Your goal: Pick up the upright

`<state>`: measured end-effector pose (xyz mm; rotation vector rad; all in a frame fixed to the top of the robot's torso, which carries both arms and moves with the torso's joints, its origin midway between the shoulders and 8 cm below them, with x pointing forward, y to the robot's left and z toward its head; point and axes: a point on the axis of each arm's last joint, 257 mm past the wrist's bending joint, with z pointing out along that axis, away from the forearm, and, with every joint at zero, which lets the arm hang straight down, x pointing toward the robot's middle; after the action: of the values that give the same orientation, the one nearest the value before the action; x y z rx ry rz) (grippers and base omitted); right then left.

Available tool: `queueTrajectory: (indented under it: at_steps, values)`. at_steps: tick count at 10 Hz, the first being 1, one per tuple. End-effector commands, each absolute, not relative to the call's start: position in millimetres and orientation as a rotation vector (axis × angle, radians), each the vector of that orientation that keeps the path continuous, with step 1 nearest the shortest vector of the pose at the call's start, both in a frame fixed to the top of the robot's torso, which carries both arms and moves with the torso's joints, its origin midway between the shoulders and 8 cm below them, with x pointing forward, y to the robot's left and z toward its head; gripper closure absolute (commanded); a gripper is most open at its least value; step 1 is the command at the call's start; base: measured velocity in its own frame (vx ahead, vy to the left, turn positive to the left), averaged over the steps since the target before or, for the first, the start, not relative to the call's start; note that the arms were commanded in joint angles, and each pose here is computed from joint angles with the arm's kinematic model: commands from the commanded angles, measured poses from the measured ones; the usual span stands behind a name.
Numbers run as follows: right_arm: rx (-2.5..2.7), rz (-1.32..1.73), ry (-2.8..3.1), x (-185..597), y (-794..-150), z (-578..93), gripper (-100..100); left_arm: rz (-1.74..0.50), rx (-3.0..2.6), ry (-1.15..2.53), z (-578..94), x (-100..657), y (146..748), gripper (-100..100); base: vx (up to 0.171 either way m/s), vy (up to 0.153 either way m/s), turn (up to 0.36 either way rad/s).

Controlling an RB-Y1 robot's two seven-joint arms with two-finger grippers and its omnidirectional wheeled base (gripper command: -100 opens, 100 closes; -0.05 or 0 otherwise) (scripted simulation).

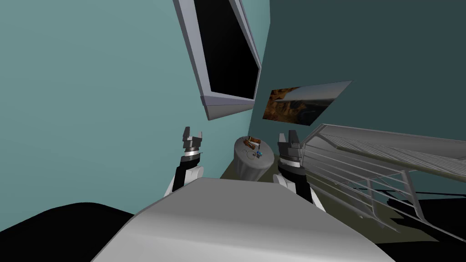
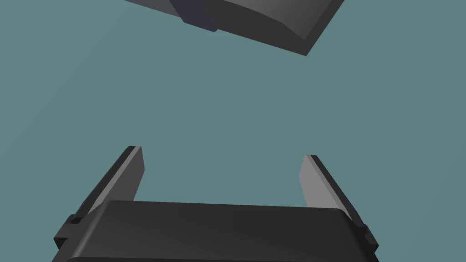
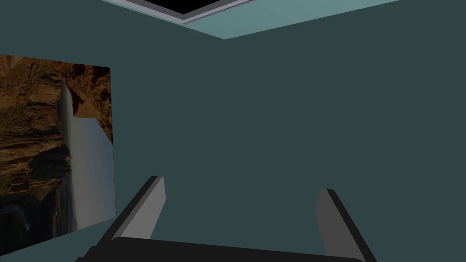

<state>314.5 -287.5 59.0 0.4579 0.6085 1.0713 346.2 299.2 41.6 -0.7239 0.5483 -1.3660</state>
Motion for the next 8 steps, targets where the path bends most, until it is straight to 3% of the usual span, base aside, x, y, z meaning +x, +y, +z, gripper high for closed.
queueTrajectory:
  at_steps: [1,8]
  values:
    - [0.468,1.121,0.623,323,-286,55,-100,-1.366,-0.724,0.548,42,346,299,0,-0.078,0.011,-0.021]
    - [0.64,1.388,0.628,373,-290,31,-100,-1.366,-0.724,0.548,42,346,299,0,-0.103,-0.054,-0.027]
